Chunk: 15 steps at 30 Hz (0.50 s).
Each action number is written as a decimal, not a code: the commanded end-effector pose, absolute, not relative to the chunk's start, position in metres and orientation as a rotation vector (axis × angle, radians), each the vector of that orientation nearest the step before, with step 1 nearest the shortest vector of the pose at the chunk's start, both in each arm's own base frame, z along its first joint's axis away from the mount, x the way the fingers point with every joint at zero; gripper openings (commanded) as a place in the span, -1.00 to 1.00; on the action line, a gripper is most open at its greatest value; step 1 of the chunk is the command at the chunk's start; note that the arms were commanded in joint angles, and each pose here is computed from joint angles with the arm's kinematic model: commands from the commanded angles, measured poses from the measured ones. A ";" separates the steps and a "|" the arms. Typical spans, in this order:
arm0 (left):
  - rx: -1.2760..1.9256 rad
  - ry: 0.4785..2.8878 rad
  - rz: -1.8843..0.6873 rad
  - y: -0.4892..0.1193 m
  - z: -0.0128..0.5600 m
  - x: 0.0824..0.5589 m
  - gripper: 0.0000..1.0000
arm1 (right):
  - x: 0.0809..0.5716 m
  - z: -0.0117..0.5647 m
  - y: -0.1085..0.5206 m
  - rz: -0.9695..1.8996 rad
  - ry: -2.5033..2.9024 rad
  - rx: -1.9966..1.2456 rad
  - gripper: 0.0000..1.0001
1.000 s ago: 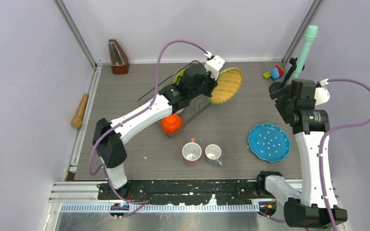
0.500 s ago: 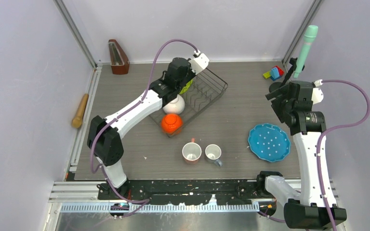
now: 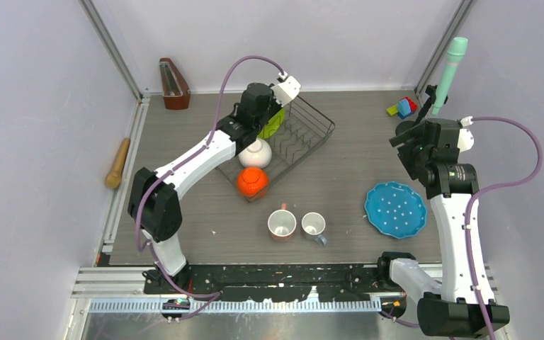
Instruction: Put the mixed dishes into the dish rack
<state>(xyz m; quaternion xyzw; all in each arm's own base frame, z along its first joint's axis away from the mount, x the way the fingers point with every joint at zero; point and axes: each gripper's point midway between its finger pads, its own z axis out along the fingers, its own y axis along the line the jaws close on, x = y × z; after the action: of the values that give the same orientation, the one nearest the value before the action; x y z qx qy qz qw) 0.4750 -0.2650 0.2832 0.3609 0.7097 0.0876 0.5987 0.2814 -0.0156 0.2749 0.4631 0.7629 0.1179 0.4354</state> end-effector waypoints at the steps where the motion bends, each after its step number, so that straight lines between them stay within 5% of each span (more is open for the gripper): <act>1: 0.762 1.595 0.121 -0.271 0.305 0.475 -1.00 | 0.287 0.279 -0.016 0.309 1.874 1.135 0.47; 15: 0.736 1.672 0.092 -0.266 0.258 0.483 -1.00 | 0.283 0.276 -0.015 0.312 1.879 1.134 0.47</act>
<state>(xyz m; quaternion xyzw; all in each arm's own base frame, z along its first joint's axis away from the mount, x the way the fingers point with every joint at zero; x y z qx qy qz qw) 0.4694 -0.2616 0.2384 0.3520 0.7421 0.0564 0.5676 0.2812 -0.0143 0.2672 0.4629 0.7671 0.1178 0.4283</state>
